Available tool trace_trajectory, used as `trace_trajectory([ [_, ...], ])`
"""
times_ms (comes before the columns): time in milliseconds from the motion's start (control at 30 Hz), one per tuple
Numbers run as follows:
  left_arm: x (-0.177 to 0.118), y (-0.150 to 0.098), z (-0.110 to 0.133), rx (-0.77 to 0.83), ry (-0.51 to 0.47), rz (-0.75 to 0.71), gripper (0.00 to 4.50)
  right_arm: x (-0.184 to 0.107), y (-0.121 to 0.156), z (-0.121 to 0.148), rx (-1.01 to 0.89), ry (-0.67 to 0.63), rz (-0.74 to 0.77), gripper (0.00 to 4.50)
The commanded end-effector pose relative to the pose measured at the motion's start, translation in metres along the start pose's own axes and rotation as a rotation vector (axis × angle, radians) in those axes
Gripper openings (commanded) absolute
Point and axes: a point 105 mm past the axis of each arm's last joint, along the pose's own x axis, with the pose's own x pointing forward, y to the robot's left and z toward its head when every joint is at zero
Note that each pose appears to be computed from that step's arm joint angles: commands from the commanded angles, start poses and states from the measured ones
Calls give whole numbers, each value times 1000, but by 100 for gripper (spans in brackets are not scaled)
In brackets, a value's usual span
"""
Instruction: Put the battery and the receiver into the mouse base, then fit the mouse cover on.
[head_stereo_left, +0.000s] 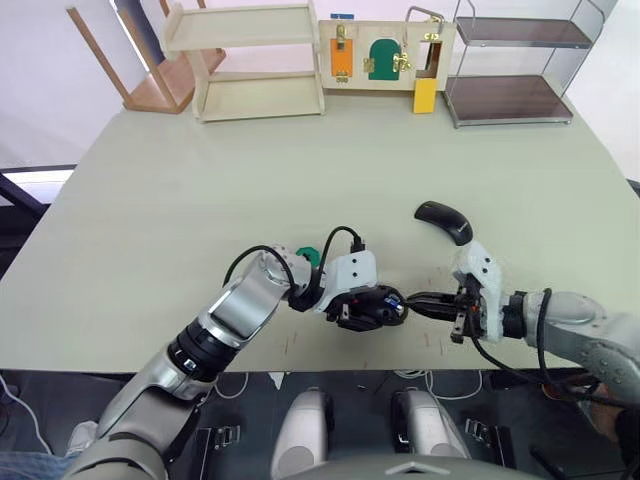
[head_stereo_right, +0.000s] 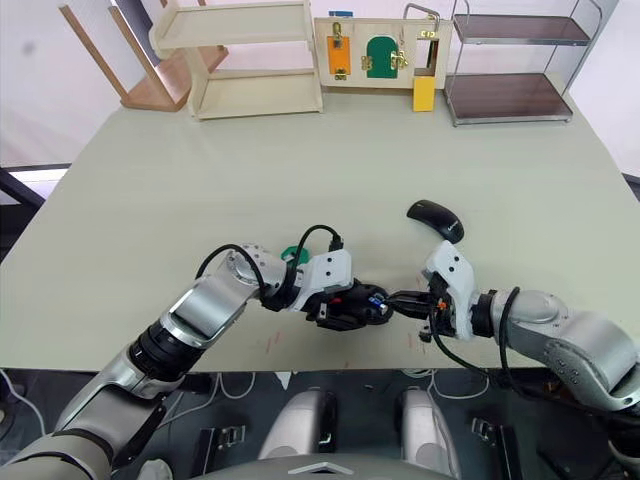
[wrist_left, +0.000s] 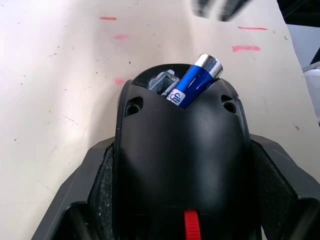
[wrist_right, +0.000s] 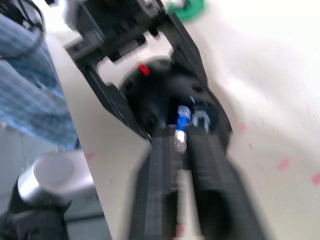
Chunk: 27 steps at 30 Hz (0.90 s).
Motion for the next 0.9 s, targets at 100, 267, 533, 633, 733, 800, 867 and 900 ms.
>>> trace_trajectory([
  [100, 10, -13, -15, -55, 42, -66, 292, 1, -6, -3, -97, -89, -8, 8],
  [267, 11, -13, -15, -54, 41, -66, 292, -1, -7, -14, -122, -137, 4, 8],
  [533, 11, -13, -14, -58, 41, -64, 292, -1, -5, -18, -131, -181, 25, 8],
  [633, 10, -12, -15, -60, 41, -61, 292, 0, -5, -17, -133, -190, 38, 8],
  [733, 10, -12, -15, -63, 41, -60, 292, 1, -6, -18, -138, -190, 38, 8],
  [800, 10, -12, -15, -66, 41, -60, 292, 3, -6, -21, -139, -185, 38, 8],
  [867, 10, -12, -15, -68, 41, -60, 292, 4, -6, -22, -138, -182, 43, 8],
  [900, 10, -12, -15, -69, 41, -60, 292, 5, -7, -23, -136, -180, 43, 8],
])
